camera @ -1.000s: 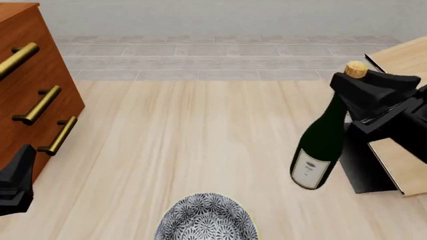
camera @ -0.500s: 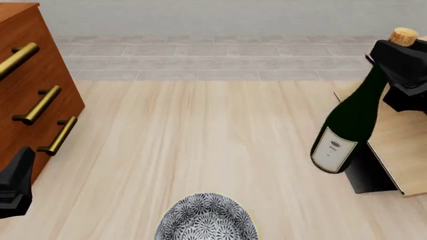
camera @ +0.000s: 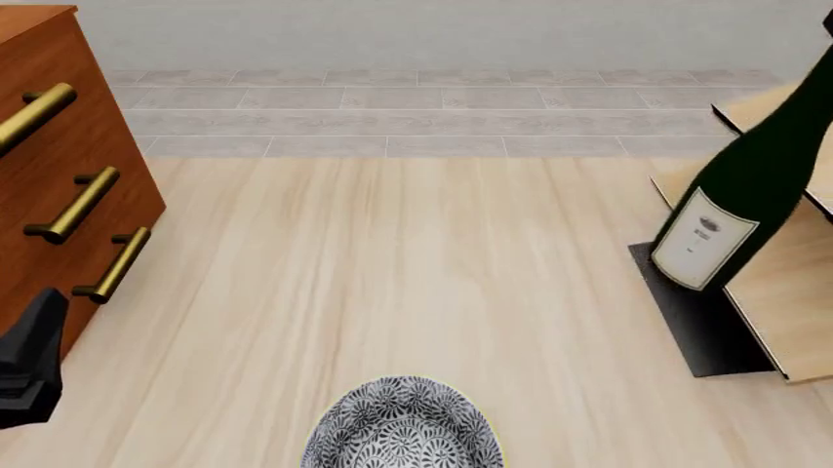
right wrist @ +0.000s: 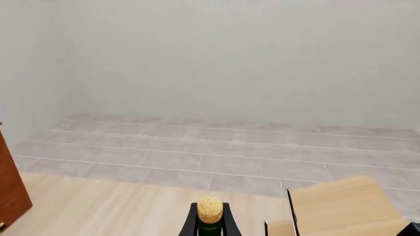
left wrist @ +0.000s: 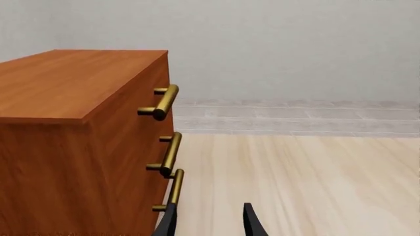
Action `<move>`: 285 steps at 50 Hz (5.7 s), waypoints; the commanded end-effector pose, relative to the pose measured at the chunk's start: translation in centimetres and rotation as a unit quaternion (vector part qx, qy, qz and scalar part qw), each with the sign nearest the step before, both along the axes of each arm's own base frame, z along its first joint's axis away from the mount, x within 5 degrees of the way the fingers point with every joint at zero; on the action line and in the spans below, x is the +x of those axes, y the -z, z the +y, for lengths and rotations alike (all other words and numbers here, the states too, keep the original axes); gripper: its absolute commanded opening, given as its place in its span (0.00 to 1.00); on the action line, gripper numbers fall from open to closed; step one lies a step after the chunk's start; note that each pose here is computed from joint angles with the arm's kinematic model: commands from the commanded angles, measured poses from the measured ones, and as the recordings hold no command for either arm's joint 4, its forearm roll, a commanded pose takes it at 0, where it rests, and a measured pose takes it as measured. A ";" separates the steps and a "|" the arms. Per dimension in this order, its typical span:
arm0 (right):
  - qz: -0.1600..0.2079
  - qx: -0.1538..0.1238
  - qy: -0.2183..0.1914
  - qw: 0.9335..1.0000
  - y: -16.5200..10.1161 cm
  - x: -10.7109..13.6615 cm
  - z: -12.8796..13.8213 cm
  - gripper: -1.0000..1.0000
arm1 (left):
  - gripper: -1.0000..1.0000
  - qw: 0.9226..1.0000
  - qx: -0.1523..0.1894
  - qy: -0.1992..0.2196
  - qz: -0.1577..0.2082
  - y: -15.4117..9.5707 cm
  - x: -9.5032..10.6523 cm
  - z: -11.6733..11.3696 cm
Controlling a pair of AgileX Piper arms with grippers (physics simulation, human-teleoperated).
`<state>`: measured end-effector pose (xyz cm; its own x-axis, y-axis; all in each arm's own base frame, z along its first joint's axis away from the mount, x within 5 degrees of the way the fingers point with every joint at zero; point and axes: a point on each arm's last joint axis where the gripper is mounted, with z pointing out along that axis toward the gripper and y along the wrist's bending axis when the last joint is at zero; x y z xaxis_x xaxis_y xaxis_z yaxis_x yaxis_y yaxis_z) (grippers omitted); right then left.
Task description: Put the wine bottle on the wine rack.
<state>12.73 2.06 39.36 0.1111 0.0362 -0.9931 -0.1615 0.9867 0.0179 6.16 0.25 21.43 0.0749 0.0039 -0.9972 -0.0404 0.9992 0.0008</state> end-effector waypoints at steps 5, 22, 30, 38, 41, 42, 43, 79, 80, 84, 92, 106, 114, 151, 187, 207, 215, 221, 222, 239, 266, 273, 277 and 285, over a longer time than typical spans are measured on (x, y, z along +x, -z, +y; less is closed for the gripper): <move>-0.014 0.038 0.051 0.998 -3.2 0.0 -1.4 0.00 | 1.00 1.000 -0.006 -0.001 0.001 0.1 -0.1 0.0; -0.008 0.078 0.102 0.992 -5.3 0.9 -3.0 0.00 | 1.00 1.000 -0.007 -0.003 -0.001 0.0 -0.1 0.0; -0.014 0.092 0.110 0.990 -6.4 0.9 -3.2 0.00 | 1.00 1.000 -0.010 -0.003 -0.004 -0.1 0.0 0.0; -0.017 0.096 0.123 0.988 -7.4 0.6 -3.6 0.00 | 1.00 1.000 -0.010 -0.003 -0.002 0.0 -0.1 0.0; -0.015 0.091 0.131 0.987 -7.8 0.7 -3.8 0.00 | 1.00 1.000 -0.010 -0.003 -0.001 0.0 -0.1 0.0; -0.015 0.092 0.132 0.987 -8.0 0.6 -3.8 0.00 | 1.00 1.000 -0.011 -0.004 -0.002 0.0 -0.1 0.1; -0.012 0.087 0.135 0.987 -8.1 0.7 -3.9 0.00 | 1.00 1.000 -0.011 -0.004 -0.002 0.0 -0.1 0.1; -0.007 0.082 0.223 0.971 -9.3 -1.1 -5.8 0.00 | 1.00 1.000 -0.020 -0.004 -0.003 0.1 -0.3 0.1; -0.007 0.082 0.223 0.971 -9.3 -1.1 -5.8 0.00 | 1.00 1.000 -0.020 -0.004 -0.003 0.1 -0.3 0.1; -0.009 0.082 0.230 0.970 -9.4 -1.2 -5.9 0.00 | 1.00 1.000 -0.019 -0.006 -0.004 0.1 -0.3 0.1; -0.015 0.078 0.237 0.968 -9.8 -1.2 -6.1 0.00 | 1.00 1.000 -0.018 -0.005 -0.004 0.0 -0.3 0.1; -0.027 0.082 0.246 0.965 -9.9 -0.5 -6.7 0.00 | 1.00 1.000 -0.018 -0.006 -0.005 0.0 -0.3 0.1; -0.028 0.088 0.251 0.964 -9.7 0.3 -7.2 0.00 | 1.00 1.000 -0.018 -0.005 -0.002 0.1 -0.3 0.1; -0.030 0.138 0.260 0.955 -7.1 1.5 -8.2 0.00 | 1.00 1.000 -0.013 -0.004 0.007 0.3 -0.5 0.0; -0.009 0.162 0.294 0.942 -4.0 3.2 -10.3 0.00 | 1.00 1.000 -0.014 -0.006 0.006 0.3 -0.5 0.1; -0.005 0.178 0.301 0.937 -3.1 4.2 -11.2 0.00 | 1.00 1.000 -0.014 -0.003 0.003 0.3 -0.5 0.0; 0.003 0.179 0.310 0.934 -2.6 4.9 -11.9 0.00 | 1.00 1.000 -0.015 -0.002 0.003 0.3 -0.5 0.0; 0.010 0.175 0.319 0.931 -2.5 5.5 -12.6 0.00 | 1.00 1.000 -0.014 -0.001 0.004 0.3 -0.5 0.0; 0.008 0.177 0.322 0.930 -2.5 5.5 -12.8 0.00 | 1.00 1.000 -0.013 -0.001 0.004 0.3 -0.5 0.0; 0.018 0.174 0.347 0.921 -2.2 7.2 -15.1 0.00 | 1.00 1.000 -0.013 -0.002 0.005 0.3 -0.5 0.0; 0.015 0.188 0.371 0.909 -2.3 8.3 -17.5 0.00 | 1.00 1.000 -0.010 -0.003 0.008 0.3 -0.5 0.0; 0.021 0.190 0.376 0.907 -1.7 8.6 -18.0 0.00 | 1.00 1.000 -0.009 -0.003 0.008 0.3 -0.4 0.0; 0.023 0.193 0.379 0.905 -1.2 8.6 -18.3 0.00 | 1.00 1.000 -0.009 -0.003 0.008 0.3 -0.4 0.0; 0.028 0.196 0.386 0.901 -0.7 8.6 -18.7 0.00 | 1.00 1.000 -0.007 -0.004 0.008 0.3 -0.4 0.0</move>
<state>21.21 -15.96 40.81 0.3133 0.4414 -0.8409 0.5157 0.6644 0.5409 5.72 0.28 21.10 0.0588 -0.0129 -0.9982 -0.0478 0.9987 -0.0157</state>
